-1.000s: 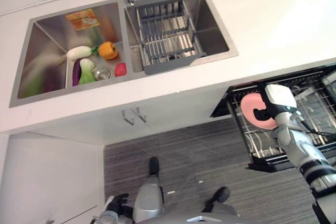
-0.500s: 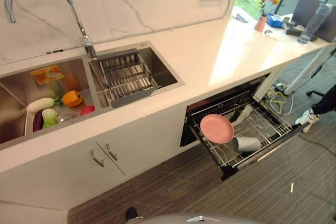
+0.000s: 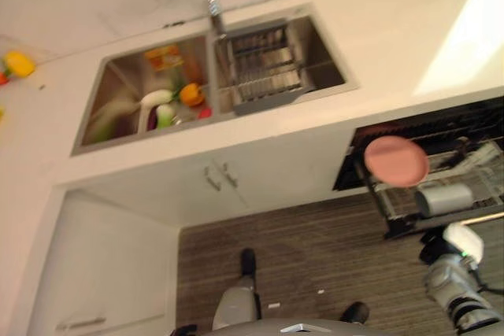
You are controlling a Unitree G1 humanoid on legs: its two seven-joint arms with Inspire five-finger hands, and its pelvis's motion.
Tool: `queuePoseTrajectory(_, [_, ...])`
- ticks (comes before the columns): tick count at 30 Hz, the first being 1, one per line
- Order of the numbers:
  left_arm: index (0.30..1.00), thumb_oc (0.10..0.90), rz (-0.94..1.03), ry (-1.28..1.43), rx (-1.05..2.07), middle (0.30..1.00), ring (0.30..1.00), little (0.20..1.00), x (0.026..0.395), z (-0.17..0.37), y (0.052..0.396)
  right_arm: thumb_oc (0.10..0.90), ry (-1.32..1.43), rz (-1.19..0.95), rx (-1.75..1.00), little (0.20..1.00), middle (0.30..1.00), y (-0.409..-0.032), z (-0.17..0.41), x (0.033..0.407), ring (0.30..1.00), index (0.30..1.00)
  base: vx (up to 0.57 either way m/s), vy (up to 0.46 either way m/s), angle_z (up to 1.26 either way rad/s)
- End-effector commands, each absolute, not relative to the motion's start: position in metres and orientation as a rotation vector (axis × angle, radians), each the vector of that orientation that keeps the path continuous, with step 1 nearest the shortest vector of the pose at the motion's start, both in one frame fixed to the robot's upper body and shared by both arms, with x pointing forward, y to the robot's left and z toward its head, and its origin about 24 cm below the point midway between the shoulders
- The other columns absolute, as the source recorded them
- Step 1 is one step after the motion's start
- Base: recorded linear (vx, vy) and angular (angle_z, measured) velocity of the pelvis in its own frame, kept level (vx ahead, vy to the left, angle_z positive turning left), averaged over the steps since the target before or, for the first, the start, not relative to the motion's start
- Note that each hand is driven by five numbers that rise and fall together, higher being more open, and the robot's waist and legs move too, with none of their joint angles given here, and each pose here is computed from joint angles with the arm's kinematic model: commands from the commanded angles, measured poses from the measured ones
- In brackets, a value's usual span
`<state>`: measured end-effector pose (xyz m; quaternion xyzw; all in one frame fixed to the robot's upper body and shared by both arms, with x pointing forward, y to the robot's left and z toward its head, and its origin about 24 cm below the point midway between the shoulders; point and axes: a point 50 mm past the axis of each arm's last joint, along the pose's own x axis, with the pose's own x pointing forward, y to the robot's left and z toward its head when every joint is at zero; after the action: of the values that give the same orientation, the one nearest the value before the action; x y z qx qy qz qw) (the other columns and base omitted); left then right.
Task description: Place the dishes in the dishwasher.
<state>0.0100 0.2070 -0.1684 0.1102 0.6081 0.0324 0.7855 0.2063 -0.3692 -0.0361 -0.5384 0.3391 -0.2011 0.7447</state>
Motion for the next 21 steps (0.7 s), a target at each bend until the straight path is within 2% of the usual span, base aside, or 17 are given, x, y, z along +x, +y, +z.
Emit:
queuePoseTrajectory(1, [0.9,0.8,0.056,1.218,0.356,0.9,0.9,0.9,0.058,-0.162,0.236,0.4,0.342,-0.501,-1.203,0.3,0.3,-0.36,0.042,0.283,0.3,0.3,-0.03,-0.008,0.77])
queuePoseTrajectory(3, [0.9,0.8,0.019,1.209,0.38,0.9,0.9,0.9,0.061,-0.163,0.232,0.4,0.188,-0.547,-1.284,0.3,0.3,-0.364,0.094,0.31,0.3,0.3,-0.04,-0.018,1.62])
queuePoseTrajectory(4, [0.9,0.8,0.019,1.209,0.38,0.9,0.9,0.9,0.061,-0.163,0.232,0.4,0.188,-0.547,-1.284,0.3,0.3,-0.364,0.094,0.31,0.3,0.3,0.02,-0.016,1.01])
queuePoseTrajectory(6, [0.9,0.8,0.021,1.221,0.388,0.9,0.9,0.9,0.054,-0.163,0.235,0.4,0.046,-0.567,-1.354,0.3,0.3,-0.357,0.136,0.33,0.3,0.3,0.04,-0.007,0.62])
queuePoseTrajectory(9, [0.9,0.8,0.028,1.225,0.391,0.9,0.9,0.9,0.053,-0.163,0.237,0.4,0.002,-0.576,-1.369,0.3,0.3,-0.354,0.15,0.335,0.3,0.3,0.01,0.004,0.31])
queuePoseTrajectory(11, [0.9,0.8,0.089,1.195,0.386,0.9,0.9,0.9,0.061,-0.158,0.249,0.4,-0.193,-0.636,-1.441,0.3,0.3,-0.344,0.213,0.35,0.3,0.3,-0.03,-0.042,-0.19])
queuePoseTrajectory(15, [0.9,0.8,0.129,1.145,0.354,0.9,0.9,0.9,0.076,-0.155,0.25,0.4,-0.247,-0.655,-1.412,0.3,0.3,-0.335,0.222,0.355,0.3,0.3,0.01,-0.002,0.22])
queuePoseTrajectory(16, [0.9,0.8,0.136,1.13,0.351,0.9,0.9,0.9,0.079,-0.153,0.25,0.535,-0.237,-0.651,-1.394,0.502,0.502,-0.333,0.215,0.355,0.502,0.502,0.03,0.011,0.16])
queuePoseTrajectory(17, [0.9,0.8,0.136,1.13,0.351,0.9,0.9,0.9,0.079,-0.153,0.25,0.535,-0.237,-0.651,-1.394,0.502,0.502,-0.333,0.215,0.355,0.502,0.502,0.06,0.005,-0.02])
queuePoseTrajectory(18, [0.9,0.8,0.15,1.117,0.336,0.9,0.9,0.9,0.082,-0.152,0.25,0.755,-0.192,-0.611,-1.389,0.832,0.832,-0.331,0.195,0.354,0.832,0.832,0.07,0.005,-0.02])
queuePoseTrajectory(19, [0.9,0.8,0.16,1.113,0.329,0.9,0.9,0.9,0.083,-0.151,0.252,0.8,-0.154,-0.585,-1.371,0.9,0.9,-0.329,0.178,0.352,0.9,0.9,0.11,0.003,-0.01])
queuePoseTrajectory(21, [0.9,0.8,0.188,1.116,0.3,0.9,0.9,0.9,0.083,-0.151,0.255,0.8,0.002,-0.517,-1.262,0.9,0.9,-0.325,0.115,0.337,0.9,0.9,0.08,0.011,0.03])
